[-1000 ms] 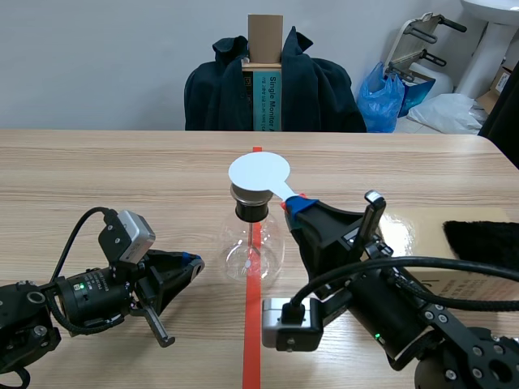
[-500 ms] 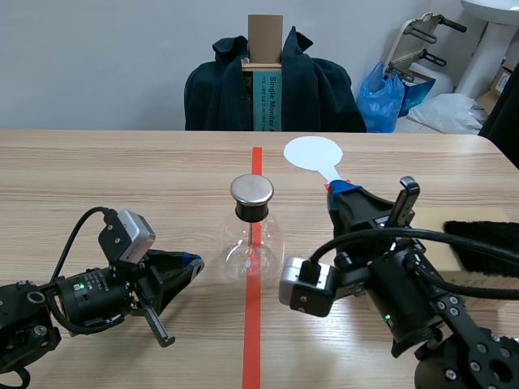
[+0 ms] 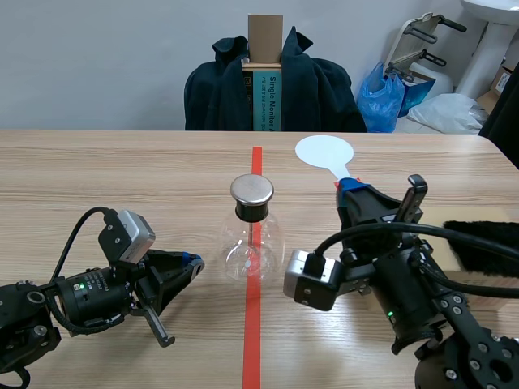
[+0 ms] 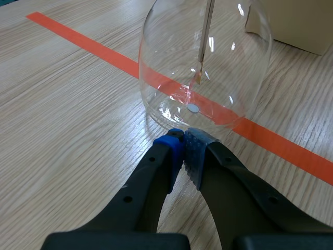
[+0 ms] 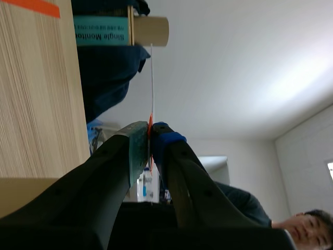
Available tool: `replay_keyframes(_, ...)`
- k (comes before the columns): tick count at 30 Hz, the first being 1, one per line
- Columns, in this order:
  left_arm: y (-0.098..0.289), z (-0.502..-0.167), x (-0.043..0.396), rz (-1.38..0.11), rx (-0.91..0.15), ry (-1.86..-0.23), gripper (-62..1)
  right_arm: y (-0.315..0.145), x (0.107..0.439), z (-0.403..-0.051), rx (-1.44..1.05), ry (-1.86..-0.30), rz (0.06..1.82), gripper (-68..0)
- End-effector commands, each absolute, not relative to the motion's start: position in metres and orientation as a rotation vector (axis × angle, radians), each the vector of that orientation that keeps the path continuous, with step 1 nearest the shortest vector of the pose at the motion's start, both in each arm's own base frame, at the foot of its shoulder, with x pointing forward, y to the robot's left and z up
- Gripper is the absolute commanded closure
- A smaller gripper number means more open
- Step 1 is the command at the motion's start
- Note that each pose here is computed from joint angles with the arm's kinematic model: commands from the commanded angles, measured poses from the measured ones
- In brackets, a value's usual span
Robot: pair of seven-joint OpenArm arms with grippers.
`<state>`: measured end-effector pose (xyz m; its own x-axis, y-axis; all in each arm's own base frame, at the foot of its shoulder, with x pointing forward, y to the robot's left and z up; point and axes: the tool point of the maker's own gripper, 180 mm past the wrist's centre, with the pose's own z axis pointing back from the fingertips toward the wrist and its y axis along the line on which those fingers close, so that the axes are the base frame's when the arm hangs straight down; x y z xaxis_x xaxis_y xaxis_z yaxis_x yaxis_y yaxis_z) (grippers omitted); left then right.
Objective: Do the electroscope experiment.
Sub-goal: 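Move the plate toward and away from the electroscope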
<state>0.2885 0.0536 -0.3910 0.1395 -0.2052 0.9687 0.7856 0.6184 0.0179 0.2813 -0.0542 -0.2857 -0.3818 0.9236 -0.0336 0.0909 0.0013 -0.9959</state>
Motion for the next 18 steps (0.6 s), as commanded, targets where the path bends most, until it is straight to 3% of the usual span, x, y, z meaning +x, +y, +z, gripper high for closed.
replay_keyframes(1, 0.052, -0.382, 0.294, -0.774, -0.587, -1.267, -3.2, -0.052, 0.286, -0.274, -1.099, -1.605, 1.459, -0.8)
replay_keyframes(18, 0.052, -0.382, 0.294, -0.773, -0.587, -1.267, -3.2, -0.002, 0.253, -0.278, -0.886, -1.832, 1.713, -0.8)
